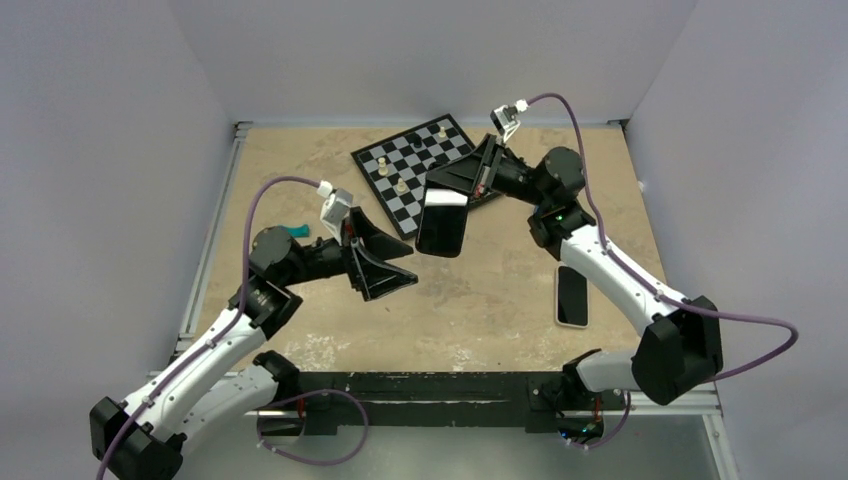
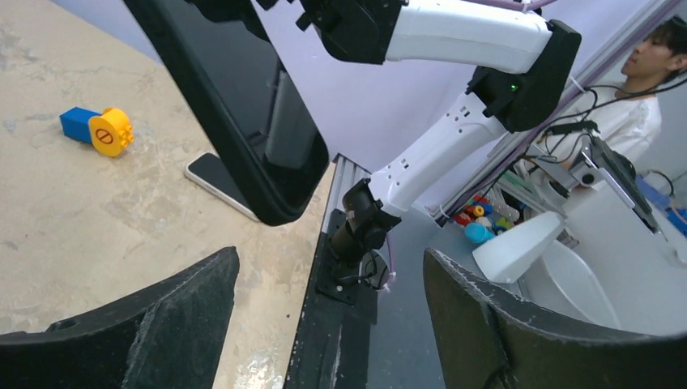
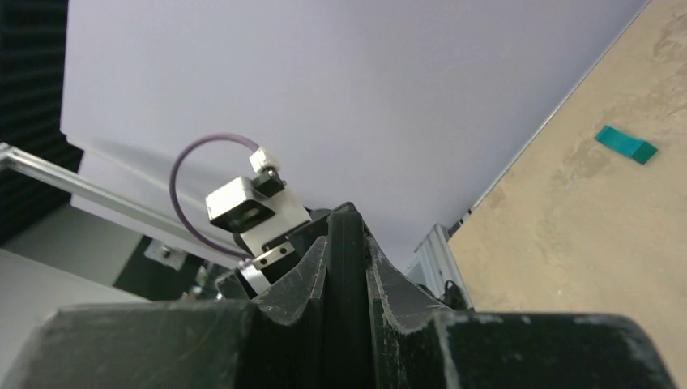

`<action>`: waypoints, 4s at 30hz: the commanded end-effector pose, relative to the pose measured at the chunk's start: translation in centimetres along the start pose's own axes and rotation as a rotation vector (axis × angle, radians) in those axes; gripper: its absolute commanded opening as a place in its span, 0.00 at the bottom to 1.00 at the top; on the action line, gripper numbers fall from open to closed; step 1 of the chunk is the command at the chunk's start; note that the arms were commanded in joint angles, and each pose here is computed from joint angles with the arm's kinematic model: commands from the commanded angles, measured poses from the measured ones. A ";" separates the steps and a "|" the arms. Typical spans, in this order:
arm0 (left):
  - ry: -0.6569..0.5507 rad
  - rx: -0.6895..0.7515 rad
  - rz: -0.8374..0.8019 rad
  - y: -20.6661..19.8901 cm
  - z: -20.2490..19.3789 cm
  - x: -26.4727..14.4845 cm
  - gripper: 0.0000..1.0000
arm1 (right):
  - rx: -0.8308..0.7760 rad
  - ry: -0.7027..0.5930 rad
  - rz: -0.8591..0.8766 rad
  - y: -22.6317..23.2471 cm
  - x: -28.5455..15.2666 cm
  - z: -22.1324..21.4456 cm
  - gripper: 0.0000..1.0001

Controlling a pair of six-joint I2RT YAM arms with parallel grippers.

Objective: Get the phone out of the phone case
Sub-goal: Remove the phone case from the phone.

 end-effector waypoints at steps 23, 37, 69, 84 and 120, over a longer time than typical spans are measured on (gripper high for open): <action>0.125 0.002 -0.214 -2.0 2.1 3.4 0.50 | -0.319 0.108 0.113 6.9 -0.4 1.3 0.00; 0.115 -0.012 -0.214 -1.3 2.7 4.4 0.27 | -0.310 0.132 0.138 7.2 -0.7 0.6 0.00; 0.079 -0.189 0.162 4.8 1.1 0.8 0.43 | -0.211 0.015 0.164 7.5 -0.5 2.1 0.00; -0.048 -0.304 -0.099 -3.6 4.5 1.6 0.52 | -0.093 -0.111 -0.018 1.7 0.1 4.1 0.00; -0.094 -0.373 -0.011 -0.7 4.0 2.2 0.58 | -0.086 -0.114 0.017 2.9 -0.1 4.1 0.00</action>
Point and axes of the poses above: each gripper's point midway between its finger pads, its own x axis out along the fingers, its own y axis along the line the jaws close on, z = x × y, the point moved 2 cm from there along -x, back along the fingers, and after that the axes turned 8 degrees about -x, right-handed, at the moved point
